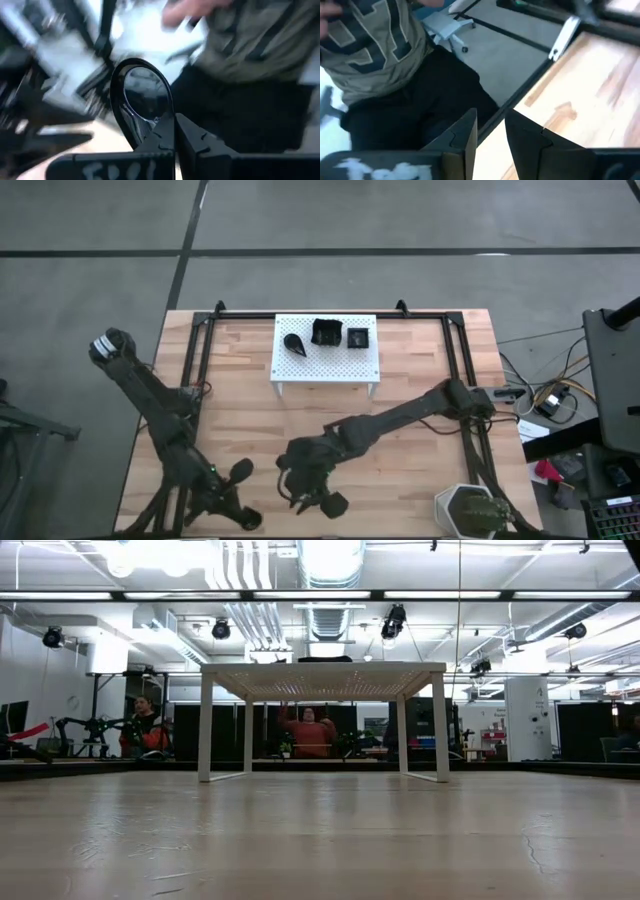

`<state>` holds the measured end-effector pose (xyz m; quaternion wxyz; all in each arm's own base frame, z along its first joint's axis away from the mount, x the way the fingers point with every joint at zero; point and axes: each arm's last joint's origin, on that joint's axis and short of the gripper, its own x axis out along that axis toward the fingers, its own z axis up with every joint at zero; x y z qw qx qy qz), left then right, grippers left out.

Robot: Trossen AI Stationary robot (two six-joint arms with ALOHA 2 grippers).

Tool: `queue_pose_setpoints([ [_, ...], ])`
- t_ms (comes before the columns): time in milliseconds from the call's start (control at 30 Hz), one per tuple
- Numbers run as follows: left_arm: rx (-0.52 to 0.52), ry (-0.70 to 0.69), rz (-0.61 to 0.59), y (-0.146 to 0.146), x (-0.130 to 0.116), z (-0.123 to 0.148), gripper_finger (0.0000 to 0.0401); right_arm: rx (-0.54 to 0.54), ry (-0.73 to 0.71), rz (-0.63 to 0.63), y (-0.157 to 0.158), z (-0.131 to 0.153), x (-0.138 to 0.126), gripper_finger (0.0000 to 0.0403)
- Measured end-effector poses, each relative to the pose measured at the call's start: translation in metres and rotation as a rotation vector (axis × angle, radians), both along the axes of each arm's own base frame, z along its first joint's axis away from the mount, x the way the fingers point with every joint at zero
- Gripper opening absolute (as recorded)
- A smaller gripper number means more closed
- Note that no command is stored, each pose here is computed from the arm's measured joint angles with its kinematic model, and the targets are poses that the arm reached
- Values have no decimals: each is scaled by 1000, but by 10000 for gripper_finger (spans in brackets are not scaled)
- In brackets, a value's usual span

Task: Pick & Place Mini shaped plates
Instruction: Stack the drop shaped plate on top of the drop shaped plate on the shelf

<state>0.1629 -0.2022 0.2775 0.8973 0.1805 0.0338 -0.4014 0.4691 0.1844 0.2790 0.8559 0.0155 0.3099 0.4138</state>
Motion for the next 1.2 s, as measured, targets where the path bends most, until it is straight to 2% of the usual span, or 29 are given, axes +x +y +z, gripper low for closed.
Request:
queue_pose_setpoints([
  [100, -65, -98, -78, 6, -7, 5, 0, -52, -108, 5, 4, 14, -5, 91],
  [300, -149, -207, -109, 17, -18, 7, 0, -209, -295, -65, 14, 33, -13, 81],
  [433, -156, -249, -112, 19, -19, 4, 0, -307, -434, -120, 18, 40, -12, 74],
  [633, -157, -244, -178, 18, -21, 1, 0, -306, -588, -153, 17, 53, -7, 68],
  [767, -157, -239, -191, 18, -21, -2, 0, -266, -653, -172, 11, 60, -2, 74],
  [900, -164, -268, -190, 18, -21, 1, 0, -207, -728, -131, 14, 62, 2, 83],
  [1200, -164, -319, -178, 20, -20, 4, 0, -215, -795, -114, 25, 37, 16, 117],
])
